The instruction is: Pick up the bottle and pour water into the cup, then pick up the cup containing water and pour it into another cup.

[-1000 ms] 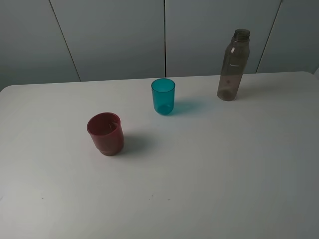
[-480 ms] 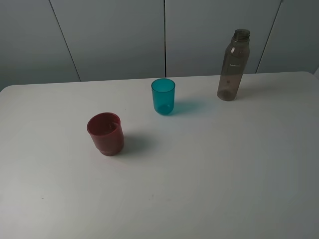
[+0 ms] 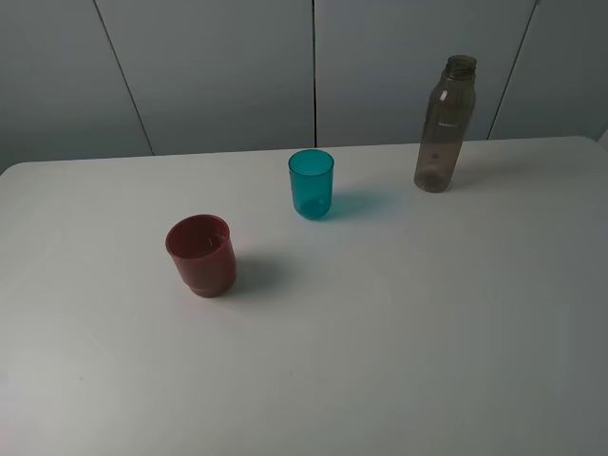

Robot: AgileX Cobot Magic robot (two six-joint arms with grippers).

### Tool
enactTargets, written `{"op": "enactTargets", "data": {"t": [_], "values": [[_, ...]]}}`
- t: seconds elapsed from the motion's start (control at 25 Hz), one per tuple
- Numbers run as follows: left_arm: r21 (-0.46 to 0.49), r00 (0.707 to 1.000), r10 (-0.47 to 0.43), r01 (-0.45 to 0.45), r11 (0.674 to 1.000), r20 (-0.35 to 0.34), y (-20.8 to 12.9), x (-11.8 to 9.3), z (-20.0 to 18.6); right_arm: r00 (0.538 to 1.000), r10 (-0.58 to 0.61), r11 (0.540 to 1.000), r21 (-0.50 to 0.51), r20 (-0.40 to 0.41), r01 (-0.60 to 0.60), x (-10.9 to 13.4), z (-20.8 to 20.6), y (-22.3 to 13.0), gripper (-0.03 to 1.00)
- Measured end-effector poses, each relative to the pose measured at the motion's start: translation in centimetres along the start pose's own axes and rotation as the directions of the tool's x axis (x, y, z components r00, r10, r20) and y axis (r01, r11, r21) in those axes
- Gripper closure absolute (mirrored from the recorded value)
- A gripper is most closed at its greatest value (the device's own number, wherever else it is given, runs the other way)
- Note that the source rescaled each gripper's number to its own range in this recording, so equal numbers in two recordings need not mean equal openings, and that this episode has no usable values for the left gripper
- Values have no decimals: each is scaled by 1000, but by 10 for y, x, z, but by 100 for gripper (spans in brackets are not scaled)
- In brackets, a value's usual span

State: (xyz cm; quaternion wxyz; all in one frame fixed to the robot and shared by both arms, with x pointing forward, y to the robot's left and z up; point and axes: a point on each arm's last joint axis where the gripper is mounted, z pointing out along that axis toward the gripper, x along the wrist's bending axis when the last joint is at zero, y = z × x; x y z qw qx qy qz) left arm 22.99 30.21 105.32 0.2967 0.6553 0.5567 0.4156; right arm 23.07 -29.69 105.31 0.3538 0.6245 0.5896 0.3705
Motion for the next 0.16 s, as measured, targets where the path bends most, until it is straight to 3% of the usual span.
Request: {"op": "enactTargets", "data": {"t": [0.16], "values": [[0, 1000, 0, 0, 1000, 0, 0, 0, 0, 1000, 0, 1000, 0, 0, 0, 0, 0, 0, -3]]}}
